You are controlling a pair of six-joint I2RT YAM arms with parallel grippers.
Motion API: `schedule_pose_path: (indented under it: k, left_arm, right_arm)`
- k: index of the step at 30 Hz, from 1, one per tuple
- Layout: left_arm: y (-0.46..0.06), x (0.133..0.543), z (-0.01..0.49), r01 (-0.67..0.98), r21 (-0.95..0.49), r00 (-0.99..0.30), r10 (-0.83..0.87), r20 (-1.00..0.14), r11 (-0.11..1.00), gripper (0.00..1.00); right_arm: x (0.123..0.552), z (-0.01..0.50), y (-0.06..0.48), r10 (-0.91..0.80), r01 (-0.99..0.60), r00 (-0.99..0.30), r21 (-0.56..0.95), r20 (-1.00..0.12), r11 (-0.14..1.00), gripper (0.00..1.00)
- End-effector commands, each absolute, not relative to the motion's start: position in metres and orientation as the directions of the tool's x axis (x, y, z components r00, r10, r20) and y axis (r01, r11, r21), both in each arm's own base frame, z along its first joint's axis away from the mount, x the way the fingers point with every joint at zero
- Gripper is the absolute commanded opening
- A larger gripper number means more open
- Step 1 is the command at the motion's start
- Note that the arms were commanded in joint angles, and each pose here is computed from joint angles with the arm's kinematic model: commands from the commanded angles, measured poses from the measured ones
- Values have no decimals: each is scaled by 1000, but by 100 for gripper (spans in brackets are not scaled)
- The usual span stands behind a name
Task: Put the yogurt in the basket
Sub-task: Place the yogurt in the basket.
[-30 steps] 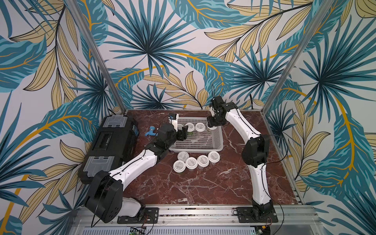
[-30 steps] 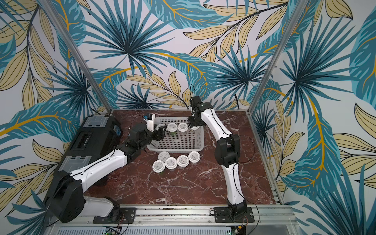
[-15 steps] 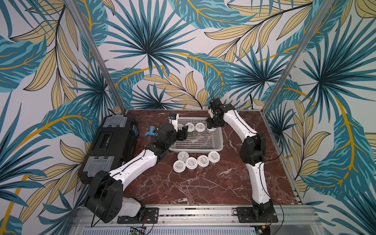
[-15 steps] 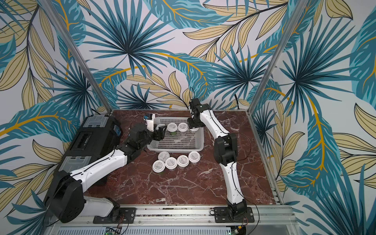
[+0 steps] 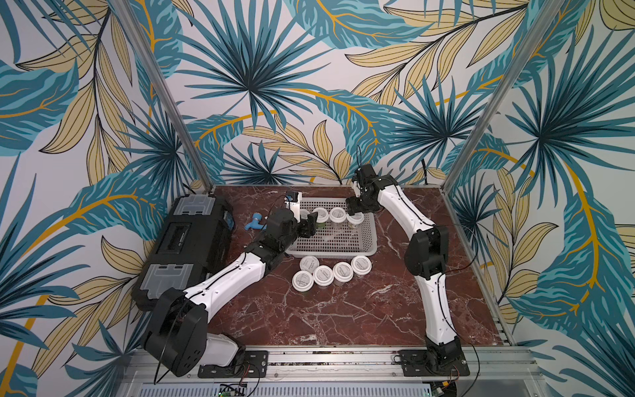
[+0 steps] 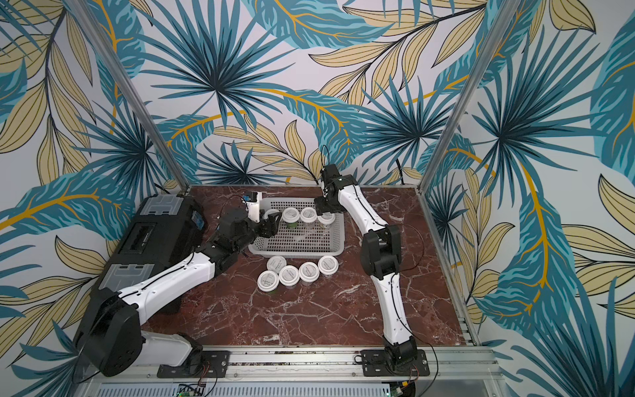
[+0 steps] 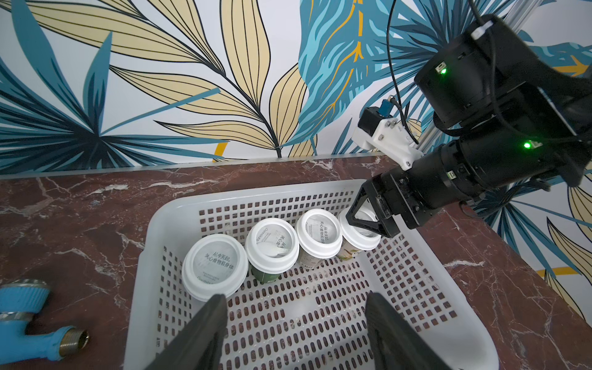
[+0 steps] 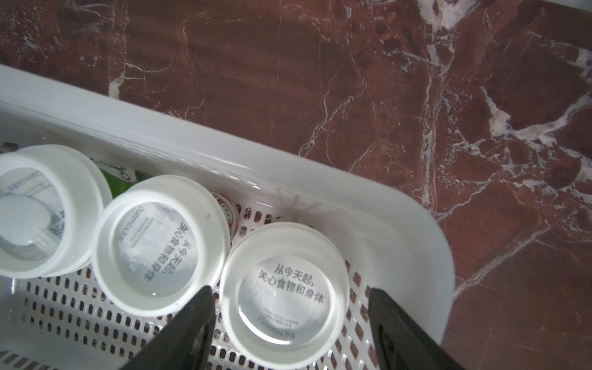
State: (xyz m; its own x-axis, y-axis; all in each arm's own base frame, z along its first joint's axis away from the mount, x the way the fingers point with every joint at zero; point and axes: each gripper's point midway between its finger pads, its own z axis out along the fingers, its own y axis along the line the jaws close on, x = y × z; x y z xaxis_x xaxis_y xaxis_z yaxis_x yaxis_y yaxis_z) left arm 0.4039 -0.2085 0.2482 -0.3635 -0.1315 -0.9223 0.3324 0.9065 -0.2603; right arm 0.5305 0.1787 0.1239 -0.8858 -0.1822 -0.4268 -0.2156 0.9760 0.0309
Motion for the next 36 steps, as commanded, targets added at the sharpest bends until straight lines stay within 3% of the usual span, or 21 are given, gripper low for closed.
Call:
schedule_pose_path:
  k: [1,7,12,17,19,36]
  left_arm:
    - [-206,404,249,336,-251,-349,-128,-928,908,72]
    - [-207,405,248,341,-254,-350,-129,-928,905,72]
    - [-207,405,248,341,-254,-351,-128,-927,905,72]
    - [-208,407,245,337,-259,-358,-131,-924,905,72]
    - [-208,407,243,333,-260,-363,-131,-923,906,72]
    - [-210,409,237,328,-262,-375,-130,-918,908,72]
  right_arm:
    - [534,122,182,-165,-209,-886,56,-433,976,80]
    - [520,160,184,-149,-218,-862,89,-484,972,79]
    - [492,177,181,-141,-223,-851,105,-506,969,72]
    - [479,171,175,-146,-224,-846,94,-512,970,45]
    - [479,164,173,-153,-223,-851,82,-503,971,42]
    - [492,122,184,-171,-241,-875,101,-452,965,34]
